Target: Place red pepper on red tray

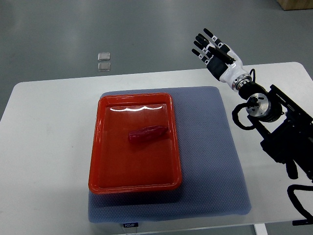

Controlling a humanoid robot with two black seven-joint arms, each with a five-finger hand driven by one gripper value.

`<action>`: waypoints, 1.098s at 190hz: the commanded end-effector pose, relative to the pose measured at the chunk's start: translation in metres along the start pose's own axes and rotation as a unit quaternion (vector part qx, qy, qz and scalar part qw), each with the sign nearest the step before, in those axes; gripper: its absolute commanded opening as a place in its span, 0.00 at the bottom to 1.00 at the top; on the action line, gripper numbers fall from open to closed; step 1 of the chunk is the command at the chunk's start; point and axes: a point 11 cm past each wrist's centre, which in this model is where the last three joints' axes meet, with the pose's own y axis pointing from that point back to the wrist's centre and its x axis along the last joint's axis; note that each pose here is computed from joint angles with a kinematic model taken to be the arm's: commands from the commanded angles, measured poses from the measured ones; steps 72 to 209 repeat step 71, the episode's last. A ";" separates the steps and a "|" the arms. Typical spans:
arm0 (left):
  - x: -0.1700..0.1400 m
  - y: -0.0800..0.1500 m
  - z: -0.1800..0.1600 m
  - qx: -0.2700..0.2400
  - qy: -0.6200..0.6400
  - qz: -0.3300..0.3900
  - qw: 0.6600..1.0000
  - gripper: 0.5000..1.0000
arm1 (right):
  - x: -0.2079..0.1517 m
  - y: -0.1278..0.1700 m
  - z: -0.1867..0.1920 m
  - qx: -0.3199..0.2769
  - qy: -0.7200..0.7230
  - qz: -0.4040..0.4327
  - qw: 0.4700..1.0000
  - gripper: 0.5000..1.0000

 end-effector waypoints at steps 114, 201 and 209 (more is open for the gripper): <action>-0.001 0.000 0.000 0.000 0.000 -0.001 1.000 1.00 | 0.022 0.021 0.025 0.018 -0.062 0.008 0.998 0.83; -0.001 0.000 0.000 0.000 0.000 -0.001 1.000 1.00 | 0.022 0.021 0.025 0.018 -0.062 0.008 0.998 0.83; -0.001 0.000 0.000 0.000 0.000 -0.001 1.000 1.00 | 0.022 0.021 0.025 0.018 -0.062 0.008 0.998 0.83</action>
